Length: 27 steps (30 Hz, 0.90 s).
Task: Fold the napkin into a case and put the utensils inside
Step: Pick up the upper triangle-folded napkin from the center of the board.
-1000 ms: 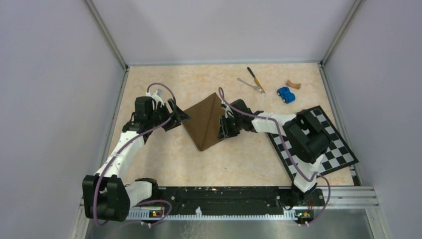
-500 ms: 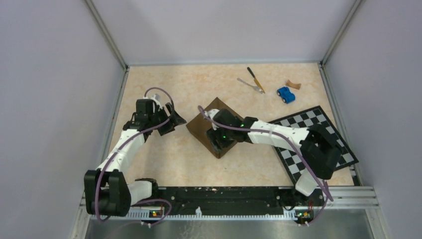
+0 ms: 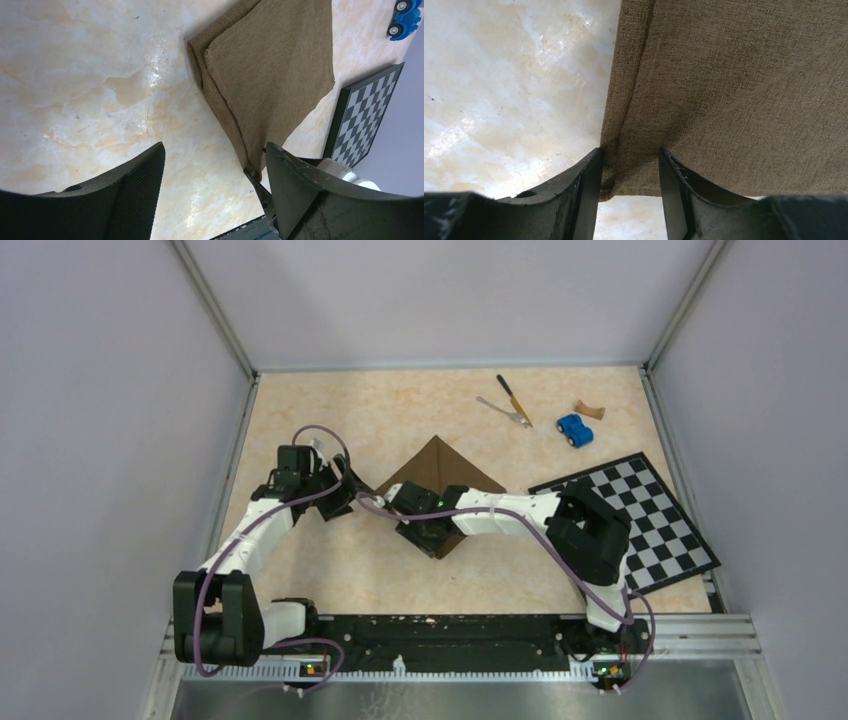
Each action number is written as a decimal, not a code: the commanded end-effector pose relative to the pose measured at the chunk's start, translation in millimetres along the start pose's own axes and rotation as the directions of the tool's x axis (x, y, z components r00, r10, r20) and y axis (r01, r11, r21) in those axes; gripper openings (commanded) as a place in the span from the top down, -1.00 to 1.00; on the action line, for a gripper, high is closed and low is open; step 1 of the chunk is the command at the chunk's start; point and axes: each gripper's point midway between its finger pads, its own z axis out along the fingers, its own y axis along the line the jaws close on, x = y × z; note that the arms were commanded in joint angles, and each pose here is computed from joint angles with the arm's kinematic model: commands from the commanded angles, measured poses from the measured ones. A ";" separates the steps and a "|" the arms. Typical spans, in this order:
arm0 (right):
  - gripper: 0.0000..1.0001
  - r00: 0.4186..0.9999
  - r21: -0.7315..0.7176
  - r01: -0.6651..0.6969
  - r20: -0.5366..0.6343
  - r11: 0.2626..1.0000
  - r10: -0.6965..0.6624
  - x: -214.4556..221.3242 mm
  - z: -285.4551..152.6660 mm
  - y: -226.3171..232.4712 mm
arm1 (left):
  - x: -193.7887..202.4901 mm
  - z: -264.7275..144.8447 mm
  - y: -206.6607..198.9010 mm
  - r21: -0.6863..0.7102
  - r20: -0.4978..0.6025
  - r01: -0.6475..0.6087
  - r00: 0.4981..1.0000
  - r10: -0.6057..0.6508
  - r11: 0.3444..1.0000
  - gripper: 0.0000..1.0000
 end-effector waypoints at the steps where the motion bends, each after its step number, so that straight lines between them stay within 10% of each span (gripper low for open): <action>1: 0.10 0.998 0.012 0.031 0.054 0.999 -0.031 -24.7 -10.9 5.5 | -1.5 -0.2 -1.6 0.022 0.008 -0.017 1.000 0.016 1.000 -0.57; 8: 0.34 0.998 0.047 0.045 0.037 0.998 -0.047 -23.8 -10.8 3.7 | -0.5 1.7 1.2 0.019 0.001 -0.024 1.000 0.024 1.000 -0.57; 27: 0.11 0.995 0.045 0.085 0.046 0.995 -0.088 -13.6 5.7 13.7 | 4.9 7.2 6.8 0.038 -0.036 -0.003 0.999 0.004 0.999 -0.60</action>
